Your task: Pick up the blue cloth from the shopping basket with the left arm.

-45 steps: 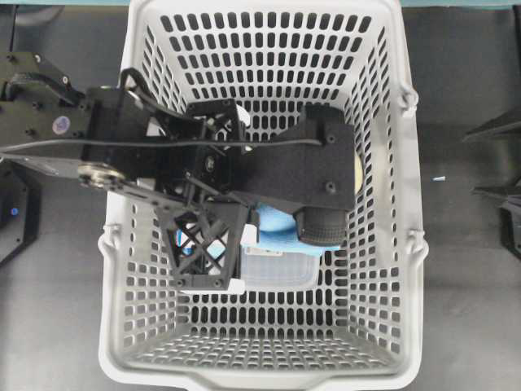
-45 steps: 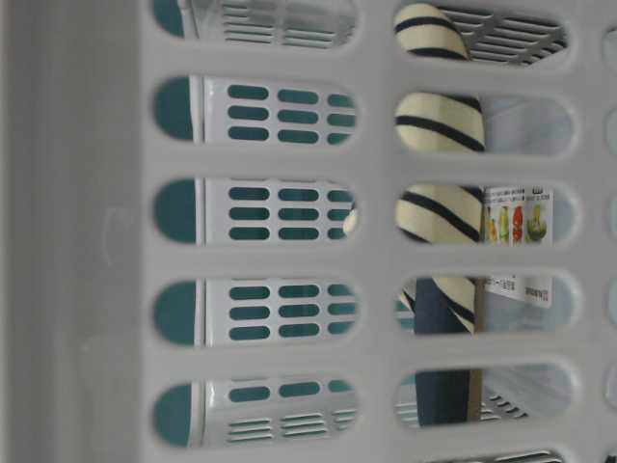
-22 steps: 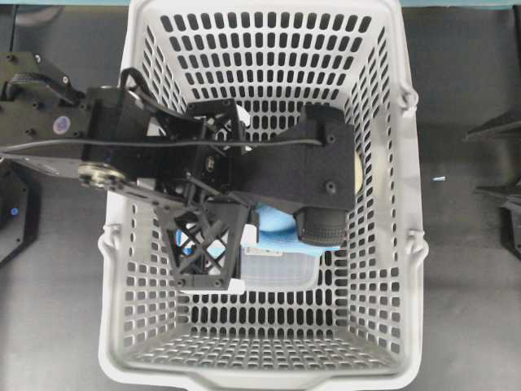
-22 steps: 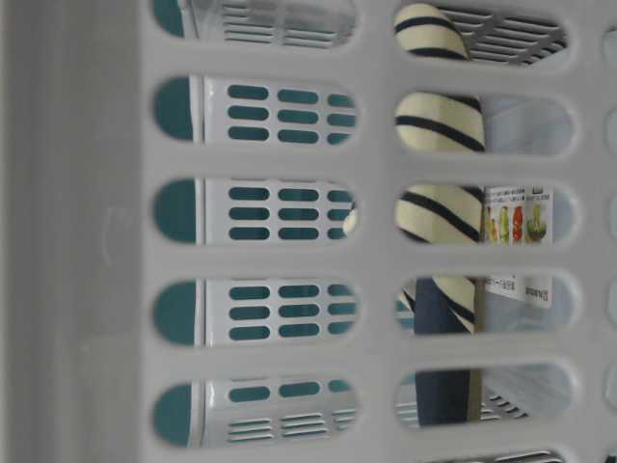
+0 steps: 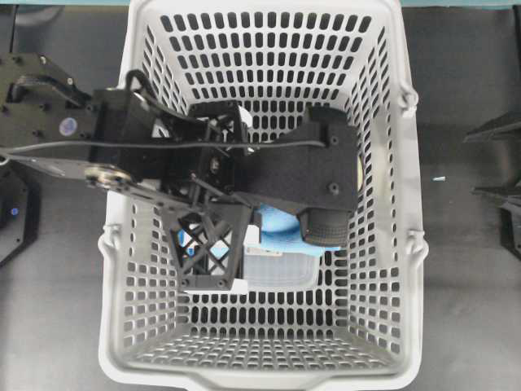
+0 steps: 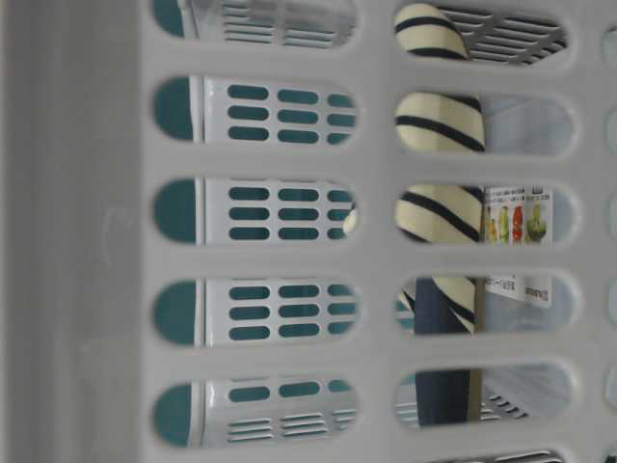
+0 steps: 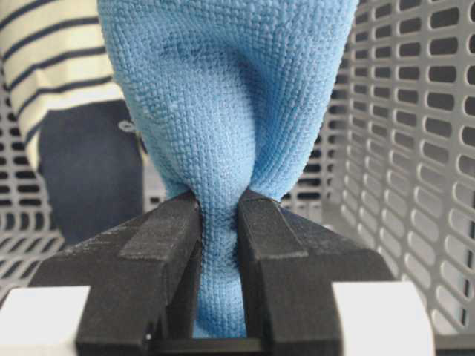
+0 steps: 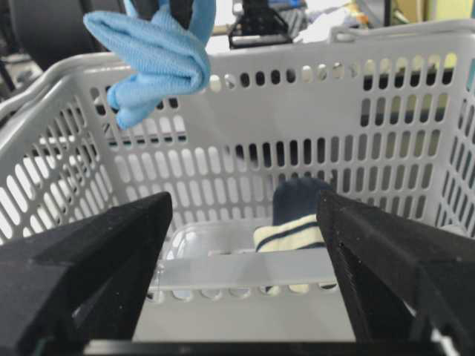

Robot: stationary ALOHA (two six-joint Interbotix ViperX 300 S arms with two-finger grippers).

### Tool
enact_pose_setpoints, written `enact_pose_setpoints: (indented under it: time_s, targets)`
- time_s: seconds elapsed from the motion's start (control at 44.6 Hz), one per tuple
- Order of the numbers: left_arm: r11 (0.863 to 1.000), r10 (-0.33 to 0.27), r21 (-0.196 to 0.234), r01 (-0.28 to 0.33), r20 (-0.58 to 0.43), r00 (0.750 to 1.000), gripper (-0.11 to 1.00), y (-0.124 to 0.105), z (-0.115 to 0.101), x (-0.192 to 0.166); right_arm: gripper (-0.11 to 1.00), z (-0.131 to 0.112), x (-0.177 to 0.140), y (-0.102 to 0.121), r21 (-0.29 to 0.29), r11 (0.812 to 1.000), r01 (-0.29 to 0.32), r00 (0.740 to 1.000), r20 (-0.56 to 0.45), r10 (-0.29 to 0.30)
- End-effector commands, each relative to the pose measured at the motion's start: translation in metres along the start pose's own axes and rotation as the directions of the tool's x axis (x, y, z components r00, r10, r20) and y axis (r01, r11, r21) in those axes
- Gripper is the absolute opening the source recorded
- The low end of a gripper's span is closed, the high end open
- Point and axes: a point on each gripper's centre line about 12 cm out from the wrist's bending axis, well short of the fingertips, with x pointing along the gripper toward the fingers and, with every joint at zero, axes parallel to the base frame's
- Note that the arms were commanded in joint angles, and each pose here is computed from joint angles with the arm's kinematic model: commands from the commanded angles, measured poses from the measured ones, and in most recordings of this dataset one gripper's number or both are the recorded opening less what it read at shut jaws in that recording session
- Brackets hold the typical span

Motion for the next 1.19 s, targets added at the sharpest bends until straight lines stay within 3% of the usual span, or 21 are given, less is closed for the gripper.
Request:
enact_pose_setpoints:
  time_s: [0.0, 1.165]
  targets:
    - [1.0, -0.002, -0.002, 0.002, 0.043, 0.999, 0.12, 0.001, 0.003, -0.015, 0.76, 0.005, 0.0, 0.001, 0.004, 1.0, -0.003, 1.0, 0.017, 0.003]
    - [1.0, 0.005, -0.005, -0.005, -0.001, 1.0, 0.12, 0.002, -0.001, 0.0, 0.76, -0.007, -0.002, 0.0, 0.006, 1.0, -0.003, 1.0, 0.02, 0.003]
